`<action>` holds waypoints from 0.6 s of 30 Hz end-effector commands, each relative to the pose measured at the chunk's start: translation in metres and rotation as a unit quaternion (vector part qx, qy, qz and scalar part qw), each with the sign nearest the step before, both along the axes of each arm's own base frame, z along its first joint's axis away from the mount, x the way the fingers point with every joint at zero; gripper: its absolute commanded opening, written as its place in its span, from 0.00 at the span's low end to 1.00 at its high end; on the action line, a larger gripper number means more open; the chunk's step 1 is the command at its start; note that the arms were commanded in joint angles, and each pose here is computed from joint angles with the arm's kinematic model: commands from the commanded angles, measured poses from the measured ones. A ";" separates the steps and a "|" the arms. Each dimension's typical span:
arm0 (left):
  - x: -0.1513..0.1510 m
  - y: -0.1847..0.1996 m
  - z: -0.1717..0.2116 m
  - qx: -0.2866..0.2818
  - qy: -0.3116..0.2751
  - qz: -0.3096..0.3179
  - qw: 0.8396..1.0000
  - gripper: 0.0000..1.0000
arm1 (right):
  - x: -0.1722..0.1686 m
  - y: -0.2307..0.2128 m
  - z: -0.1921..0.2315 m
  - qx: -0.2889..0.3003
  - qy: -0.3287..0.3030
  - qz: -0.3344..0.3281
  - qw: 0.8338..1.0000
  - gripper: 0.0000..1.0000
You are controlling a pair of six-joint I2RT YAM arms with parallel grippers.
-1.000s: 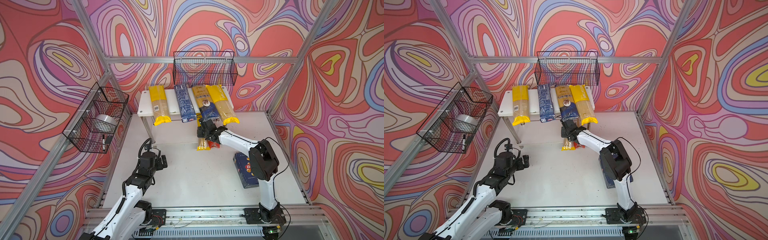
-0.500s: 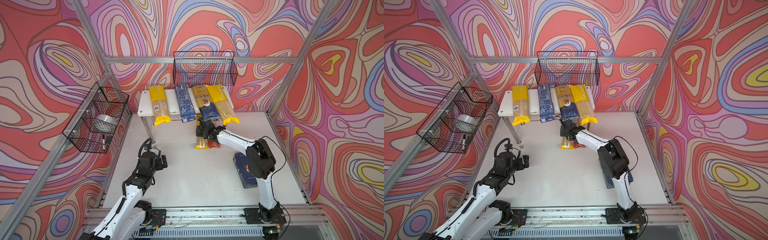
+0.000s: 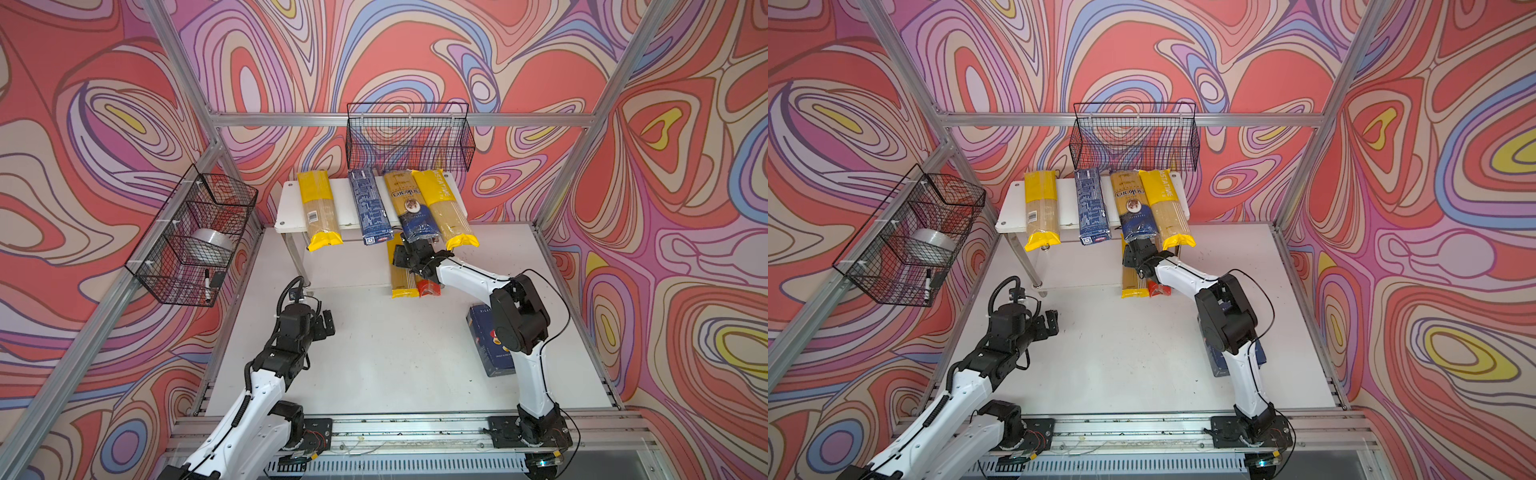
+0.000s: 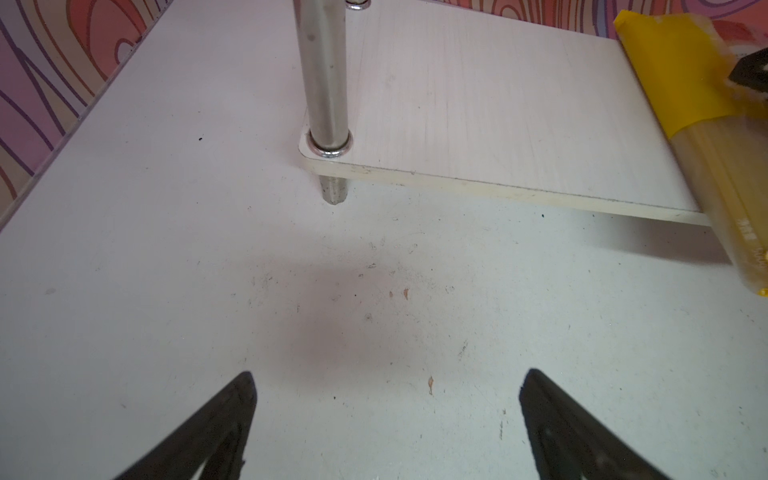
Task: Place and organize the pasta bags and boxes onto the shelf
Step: 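Lower the yellow bag upright onto the lower shelf tier with the right gripper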
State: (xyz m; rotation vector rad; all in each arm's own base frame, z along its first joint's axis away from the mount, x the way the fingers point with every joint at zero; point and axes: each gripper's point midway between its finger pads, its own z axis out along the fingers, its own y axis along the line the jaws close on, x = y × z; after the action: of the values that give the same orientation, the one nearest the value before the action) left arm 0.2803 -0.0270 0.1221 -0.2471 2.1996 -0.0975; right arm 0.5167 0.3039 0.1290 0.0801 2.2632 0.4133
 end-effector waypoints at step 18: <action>-0.002 0.003 0.002 0.002 -0.005 0.003 1.000 1.00 | -0.079 -0.030 0.014 0.030 0.026 0.032 0.999 0.66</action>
State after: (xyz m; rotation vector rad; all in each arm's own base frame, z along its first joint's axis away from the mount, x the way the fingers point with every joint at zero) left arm 0.2802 -0.0269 0.1238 -0.2474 2.1932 -0.0992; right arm 0.4517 0.2764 0.1293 0.0553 2.3267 0.4638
